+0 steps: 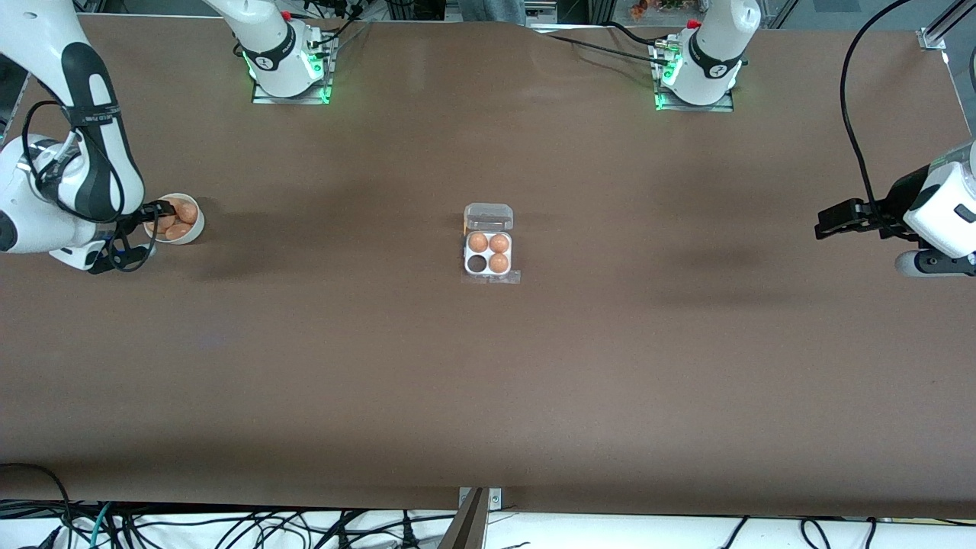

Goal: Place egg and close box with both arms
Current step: 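Lower the right gripper and grasp one brown egg from the bowl, then lift the egg with the right gripper and carry it toward the box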

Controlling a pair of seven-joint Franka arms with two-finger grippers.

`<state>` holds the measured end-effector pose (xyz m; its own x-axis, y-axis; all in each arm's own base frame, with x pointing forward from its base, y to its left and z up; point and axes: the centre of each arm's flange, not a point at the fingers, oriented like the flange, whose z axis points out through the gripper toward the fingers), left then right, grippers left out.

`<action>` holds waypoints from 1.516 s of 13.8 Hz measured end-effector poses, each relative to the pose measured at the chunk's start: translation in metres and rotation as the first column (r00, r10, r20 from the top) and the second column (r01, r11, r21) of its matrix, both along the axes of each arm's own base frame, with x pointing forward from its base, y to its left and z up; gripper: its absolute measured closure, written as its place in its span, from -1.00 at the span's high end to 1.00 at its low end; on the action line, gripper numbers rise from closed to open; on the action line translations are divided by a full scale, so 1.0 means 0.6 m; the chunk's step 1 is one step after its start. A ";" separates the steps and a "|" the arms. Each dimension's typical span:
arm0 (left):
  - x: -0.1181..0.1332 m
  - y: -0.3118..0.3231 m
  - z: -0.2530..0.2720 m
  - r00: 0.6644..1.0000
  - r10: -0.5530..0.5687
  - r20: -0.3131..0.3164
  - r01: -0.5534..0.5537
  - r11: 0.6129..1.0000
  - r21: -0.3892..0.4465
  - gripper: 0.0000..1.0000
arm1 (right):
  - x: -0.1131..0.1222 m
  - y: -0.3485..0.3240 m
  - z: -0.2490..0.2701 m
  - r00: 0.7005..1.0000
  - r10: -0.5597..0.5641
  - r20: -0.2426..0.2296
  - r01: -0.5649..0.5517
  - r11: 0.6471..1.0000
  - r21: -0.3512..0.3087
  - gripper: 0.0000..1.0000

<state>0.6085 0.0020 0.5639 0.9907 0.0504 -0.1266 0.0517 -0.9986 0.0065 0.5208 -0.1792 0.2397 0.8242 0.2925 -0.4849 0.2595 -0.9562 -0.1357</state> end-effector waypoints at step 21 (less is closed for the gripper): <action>0.001 0.000 -0.004 1.000 0.000 -0.004 0.000 1.000 0.000 1.00 | 0.135 0.409 0.000 0.565 -0.614 -0.552 0.758 0.650 0.054 -0.05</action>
